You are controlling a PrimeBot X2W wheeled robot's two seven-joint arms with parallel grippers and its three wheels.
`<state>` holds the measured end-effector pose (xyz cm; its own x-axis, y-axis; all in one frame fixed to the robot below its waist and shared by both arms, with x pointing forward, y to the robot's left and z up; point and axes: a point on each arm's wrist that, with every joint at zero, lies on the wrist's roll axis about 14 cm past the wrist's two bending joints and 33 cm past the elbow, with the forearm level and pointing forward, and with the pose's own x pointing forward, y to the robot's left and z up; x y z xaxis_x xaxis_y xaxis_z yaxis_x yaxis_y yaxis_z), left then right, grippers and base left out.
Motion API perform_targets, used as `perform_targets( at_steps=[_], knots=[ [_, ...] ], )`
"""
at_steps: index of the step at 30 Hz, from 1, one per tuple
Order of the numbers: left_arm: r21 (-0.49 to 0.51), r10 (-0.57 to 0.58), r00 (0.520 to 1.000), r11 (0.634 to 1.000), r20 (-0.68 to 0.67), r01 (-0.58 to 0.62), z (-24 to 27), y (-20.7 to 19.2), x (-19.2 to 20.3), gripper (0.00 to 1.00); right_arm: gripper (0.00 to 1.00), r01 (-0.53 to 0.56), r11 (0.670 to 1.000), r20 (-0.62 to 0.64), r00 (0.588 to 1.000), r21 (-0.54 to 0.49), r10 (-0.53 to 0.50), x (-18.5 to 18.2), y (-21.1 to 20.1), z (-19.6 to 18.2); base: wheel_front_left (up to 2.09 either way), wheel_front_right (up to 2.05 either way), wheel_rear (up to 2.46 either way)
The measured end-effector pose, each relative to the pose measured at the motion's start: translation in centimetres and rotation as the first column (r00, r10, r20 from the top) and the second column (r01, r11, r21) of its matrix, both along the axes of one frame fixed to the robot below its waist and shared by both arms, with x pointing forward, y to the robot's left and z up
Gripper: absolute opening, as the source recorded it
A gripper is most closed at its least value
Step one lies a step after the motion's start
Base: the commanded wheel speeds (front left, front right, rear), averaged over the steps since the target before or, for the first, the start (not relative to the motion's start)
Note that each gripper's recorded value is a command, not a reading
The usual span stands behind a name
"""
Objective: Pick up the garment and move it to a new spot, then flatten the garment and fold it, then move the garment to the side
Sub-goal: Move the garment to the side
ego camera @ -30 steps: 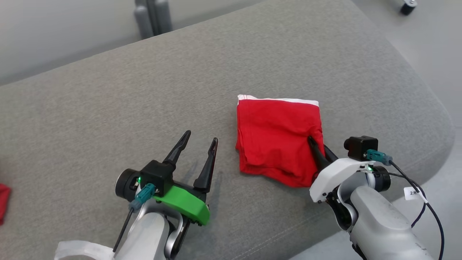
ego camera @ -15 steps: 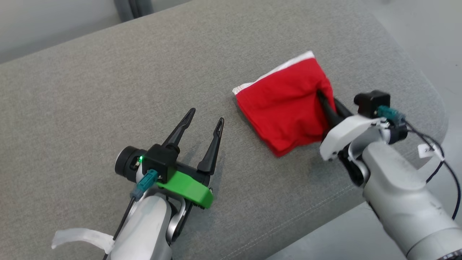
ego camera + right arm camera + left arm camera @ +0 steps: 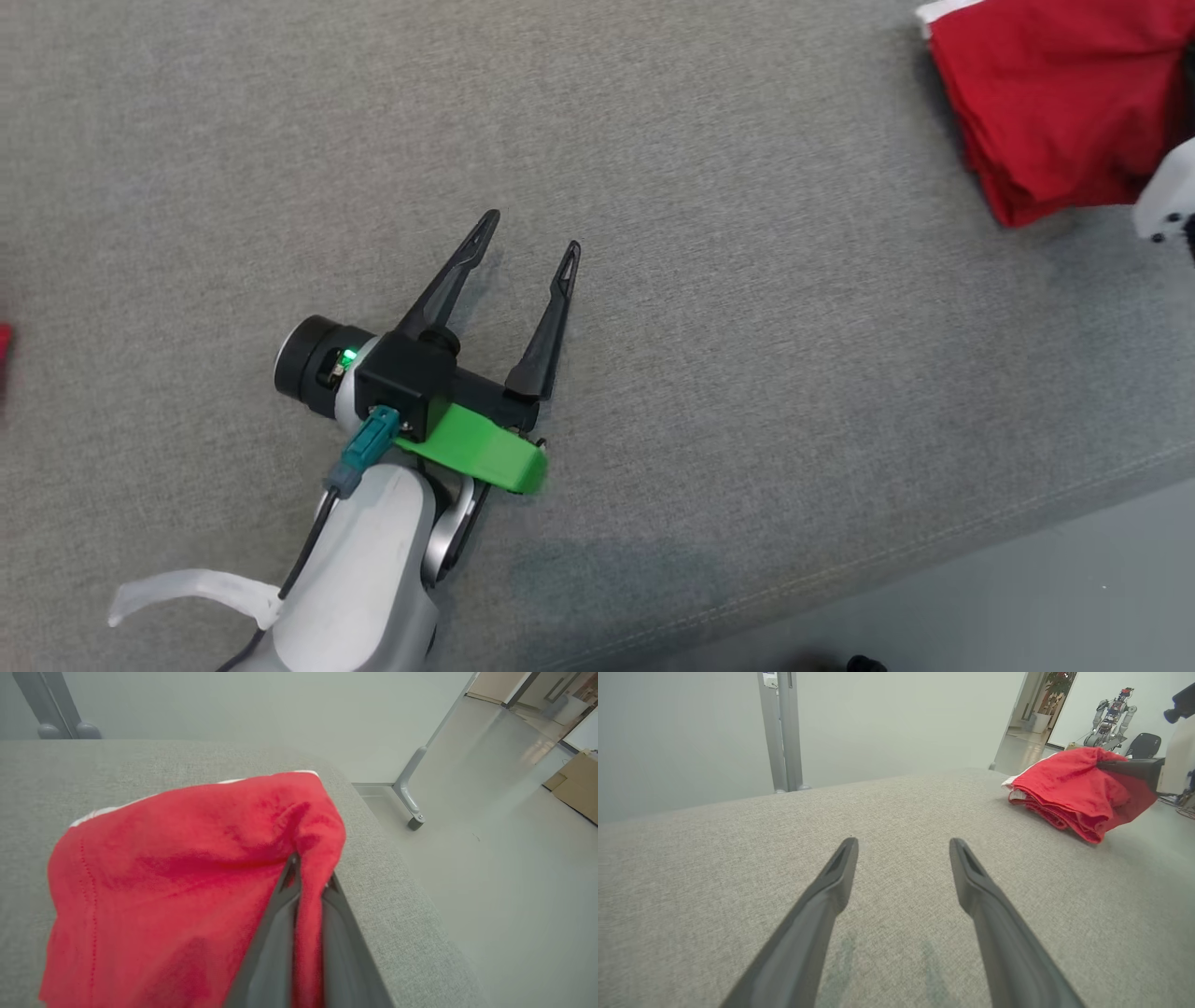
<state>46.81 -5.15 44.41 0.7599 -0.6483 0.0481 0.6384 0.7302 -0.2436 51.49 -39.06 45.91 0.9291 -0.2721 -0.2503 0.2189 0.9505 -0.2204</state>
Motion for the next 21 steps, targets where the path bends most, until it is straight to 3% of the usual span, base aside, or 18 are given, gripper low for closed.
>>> perform_targets(
  at_steps=[4, 5, 6, 7, 15, 21],
  knots=[
    [0.033, 0.046, 0.999, 0.998, -0.028, -0.045, -1.9, 2.0, 0.6, 1.0, 0.0, 0.05, 0.998, -0.013, 0.999, -0.036, -0.05, 1.1, -2.2, -0.8, 0.0, 0.0, 0.0],
    [0.042, 0.057, 0.998, 0.998, -0.039, -0.056, -2.4, 2.6, 0.7, 1.0, 0.09, 0.051, 0.997, -0.01, 0.999, -0.05, -0.052, 1.6, -2.5, -0.8, 0.0, 0.0, 0.0],
    [0.052, 0.067, 0.997, 0.997, -0.047, -0.064, -3.0, 3.0, 0.8, 1.0, 0.44, 0.052, 0.997, 0.003, 0.999, -0.064, -0.052, 2.1, -2.7, -0.6, 0.0, 0.0, 0.0],
    [0.063, 0.074, 0.996, 0.996, -0.054, -0.071, -3.5, 3.5, 0.8, 1.0, 1.0, 0.053, 0.995, 0.017, 0.999, -0.079, -0.052, 2.6, -2.9, -0.3, 0.0, 0.0, 0.0],
    [0.091, 0.121, 0.99, 0.989, -0.077, -0.114, -4.6, 5.3, 1.0, 1.0, 1.0, 0.063, 0.99, 0.042, 0.997, -0.125, -0.058, 3.7, -1.9, -1.3, 0.0, 0.0, 0.0],
    [0.086, 0.175, 0.983, 0.982, -0.061, -0.169, -3.0, 6.8, 0.9, 1.0, 1.0, -0.091, 0.994, 0.148, 0.984, -0.053, 0.098, 5.0, 6.7, -0.1, 0.0, 0.0, 0.0]
  ],
)
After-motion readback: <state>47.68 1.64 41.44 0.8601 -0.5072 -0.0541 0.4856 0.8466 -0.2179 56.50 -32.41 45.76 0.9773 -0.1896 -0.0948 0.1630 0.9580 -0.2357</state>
